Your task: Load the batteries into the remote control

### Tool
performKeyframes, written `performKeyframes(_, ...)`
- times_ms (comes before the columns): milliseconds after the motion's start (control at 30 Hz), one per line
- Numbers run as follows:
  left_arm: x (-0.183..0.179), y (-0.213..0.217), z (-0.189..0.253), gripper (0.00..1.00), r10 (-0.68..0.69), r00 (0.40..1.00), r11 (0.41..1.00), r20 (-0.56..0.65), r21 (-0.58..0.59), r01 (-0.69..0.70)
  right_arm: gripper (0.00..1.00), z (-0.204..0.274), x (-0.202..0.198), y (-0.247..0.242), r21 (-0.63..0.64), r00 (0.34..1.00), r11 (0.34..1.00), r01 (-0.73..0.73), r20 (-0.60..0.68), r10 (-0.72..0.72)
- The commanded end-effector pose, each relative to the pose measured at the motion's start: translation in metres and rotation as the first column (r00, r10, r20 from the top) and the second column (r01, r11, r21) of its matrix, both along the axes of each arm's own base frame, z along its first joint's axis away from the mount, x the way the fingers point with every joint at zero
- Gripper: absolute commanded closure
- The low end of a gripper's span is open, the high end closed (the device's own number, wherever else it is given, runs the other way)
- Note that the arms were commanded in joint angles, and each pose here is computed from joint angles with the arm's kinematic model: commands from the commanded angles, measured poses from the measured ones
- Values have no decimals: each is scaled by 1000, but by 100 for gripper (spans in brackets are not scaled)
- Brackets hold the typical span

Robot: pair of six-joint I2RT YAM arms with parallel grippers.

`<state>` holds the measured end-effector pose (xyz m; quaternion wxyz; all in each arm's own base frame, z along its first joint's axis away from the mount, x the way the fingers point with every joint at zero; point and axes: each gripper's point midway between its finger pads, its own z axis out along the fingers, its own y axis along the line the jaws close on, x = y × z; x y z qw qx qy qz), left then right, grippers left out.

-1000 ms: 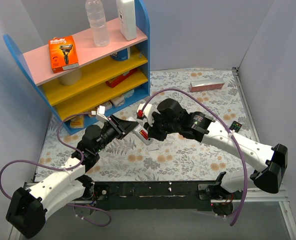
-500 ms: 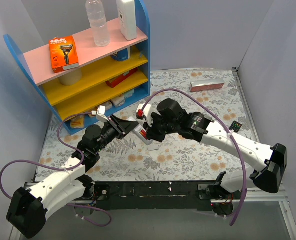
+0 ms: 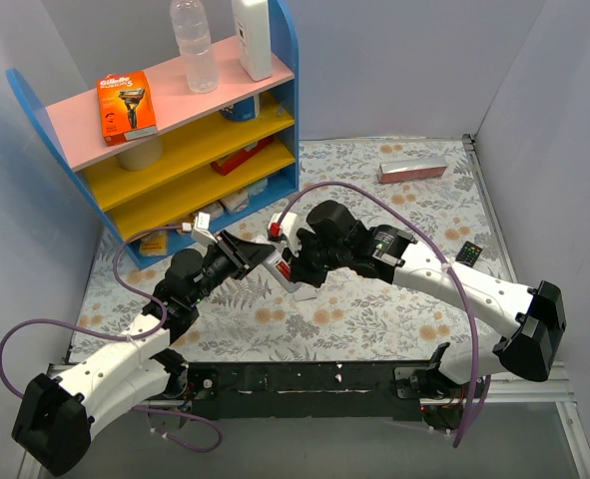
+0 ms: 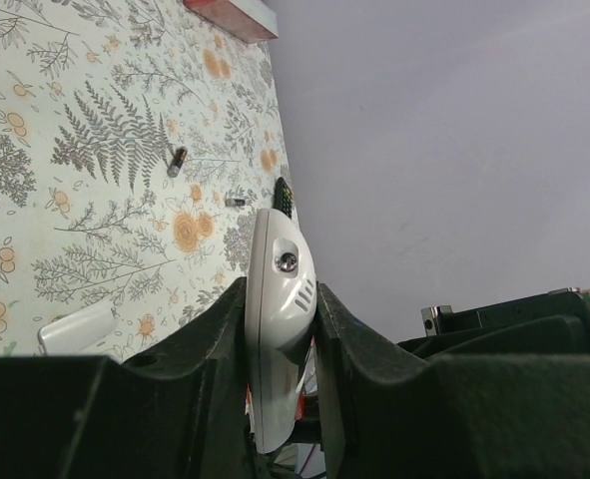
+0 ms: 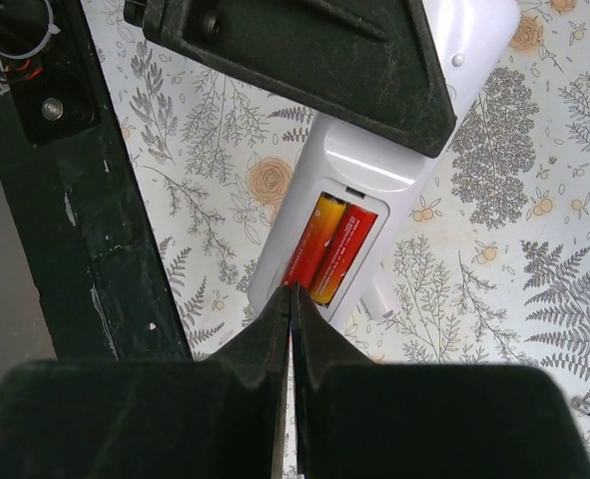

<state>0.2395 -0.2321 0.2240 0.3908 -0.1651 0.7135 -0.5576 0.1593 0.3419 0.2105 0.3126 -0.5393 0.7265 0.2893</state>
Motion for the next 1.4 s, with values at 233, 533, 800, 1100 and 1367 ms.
performKeyframes(233,2,-2,39,100,11,999,990,32,-141,-7,95,-19,8,19,8,998,998,70,0,-70)
performKeyframes(533,1,-2,36,100,9,1000,987,5,-160,-8,95,-20,21,33,83,984,982,170,36,-173)
performKeyframes(800,-1,3,30,100,24,999,993,31,-114,-20,95,-5,24,38,124,985,981,146,70,-155)
performKeyframes(1100,-3,-9,20,100,-59,998,998,23,1,59,75,53,-2,3,121,911,972,-203,388,142)
performKeyframes(1367,-6,-28,28,100,-189,982,980,12,65,187,68,54,-25,-17,50,810,920,-388,495,314)
